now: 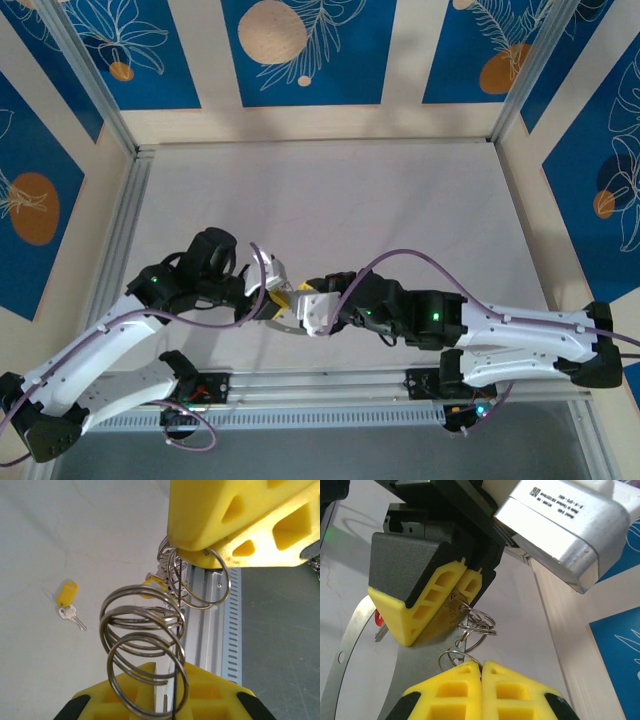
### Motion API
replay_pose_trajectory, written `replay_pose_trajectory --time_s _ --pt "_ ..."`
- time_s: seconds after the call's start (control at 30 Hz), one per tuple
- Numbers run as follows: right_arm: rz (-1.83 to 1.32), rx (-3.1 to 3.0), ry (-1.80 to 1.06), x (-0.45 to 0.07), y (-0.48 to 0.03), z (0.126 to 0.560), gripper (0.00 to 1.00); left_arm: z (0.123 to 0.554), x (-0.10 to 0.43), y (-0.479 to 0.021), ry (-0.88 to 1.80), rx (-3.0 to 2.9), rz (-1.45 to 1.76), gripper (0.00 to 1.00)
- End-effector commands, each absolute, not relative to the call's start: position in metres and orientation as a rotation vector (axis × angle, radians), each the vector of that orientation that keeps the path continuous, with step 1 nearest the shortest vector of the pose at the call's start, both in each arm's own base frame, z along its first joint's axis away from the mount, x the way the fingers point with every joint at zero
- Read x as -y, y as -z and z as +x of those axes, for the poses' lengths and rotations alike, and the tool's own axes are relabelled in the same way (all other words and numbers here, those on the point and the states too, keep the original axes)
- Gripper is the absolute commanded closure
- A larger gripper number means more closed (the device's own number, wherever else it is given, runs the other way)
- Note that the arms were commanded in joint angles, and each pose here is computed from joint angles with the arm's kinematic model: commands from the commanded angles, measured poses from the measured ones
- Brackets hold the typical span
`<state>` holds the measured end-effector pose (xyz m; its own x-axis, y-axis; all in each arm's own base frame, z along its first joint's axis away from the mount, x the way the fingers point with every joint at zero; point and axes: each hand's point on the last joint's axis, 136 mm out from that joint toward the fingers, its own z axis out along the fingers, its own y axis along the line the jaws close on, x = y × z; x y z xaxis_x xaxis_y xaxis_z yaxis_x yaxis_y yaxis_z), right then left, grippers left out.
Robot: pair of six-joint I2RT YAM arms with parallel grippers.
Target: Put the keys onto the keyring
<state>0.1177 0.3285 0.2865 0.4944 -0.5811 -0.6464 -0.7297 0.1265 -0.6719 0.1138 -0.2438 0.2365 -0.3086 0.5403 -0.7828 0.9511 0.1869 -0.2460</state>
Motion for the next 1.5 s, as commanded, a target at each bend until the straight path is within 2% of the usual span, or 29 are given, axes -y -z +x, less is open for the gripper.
replay_pose_trajectory --time_s 0.0,0.23,0.4,0.73,1.0,1.03,1.13,1.2,1.47 --pt "-1.473 -1.08 -0.258 -0.338 -0.318 0.102 1.0 0.124 0.25 -0.249 0.963 -1.868 1.365 1.0" --pt "-1.53 -1.142 -0.283 -0.338 -0.3 0.098 1.0 0.125 0.25 -0.252 0.956 -1.85 1.355 1.0" --pt "-1.469 -1.266 -0.321 -0.329 -0.298 0.112 1.0 0.126 0.249 -0.254 0.947 -1.84 1.349 1.0" --pt "-1.321 -1.528 -0.792 -0.301 -0.299 0.124 1.0 0.125 0.249 -0.258 0.95 -1.822 1.347 1.0" --pt "-1.327 -1.582 -0.901 -0.305 -0.296 0.122 1.0 0.125 0.248 -0.26 0.948 -1.817 1.344 1.0" --pt "-1.315 -1.581 -0.904 -0.304 -0.298 0.122 0.98 0.125 0.248 -0.26 0.949 -1.819 1.344 1.0" --pt "-1.274 -1.563 -0.937 -0.298 -0.308 0.123 0.8 0.124 0.247 -0.258 0.945 -1.822 1.343 1.0" --pt "-1.248 -1.552 -0.966 -0.294 -0.315 0.124 0.73 0.124 0.248 -0.258 0.946 -1.821 1.345 1.0" --pt "-1.253 -1.569 -1.017 -0.3 -0.316 0.129 0.63 0.125 0.248 -0.26 0.948 -1.819 1.345 1.0"
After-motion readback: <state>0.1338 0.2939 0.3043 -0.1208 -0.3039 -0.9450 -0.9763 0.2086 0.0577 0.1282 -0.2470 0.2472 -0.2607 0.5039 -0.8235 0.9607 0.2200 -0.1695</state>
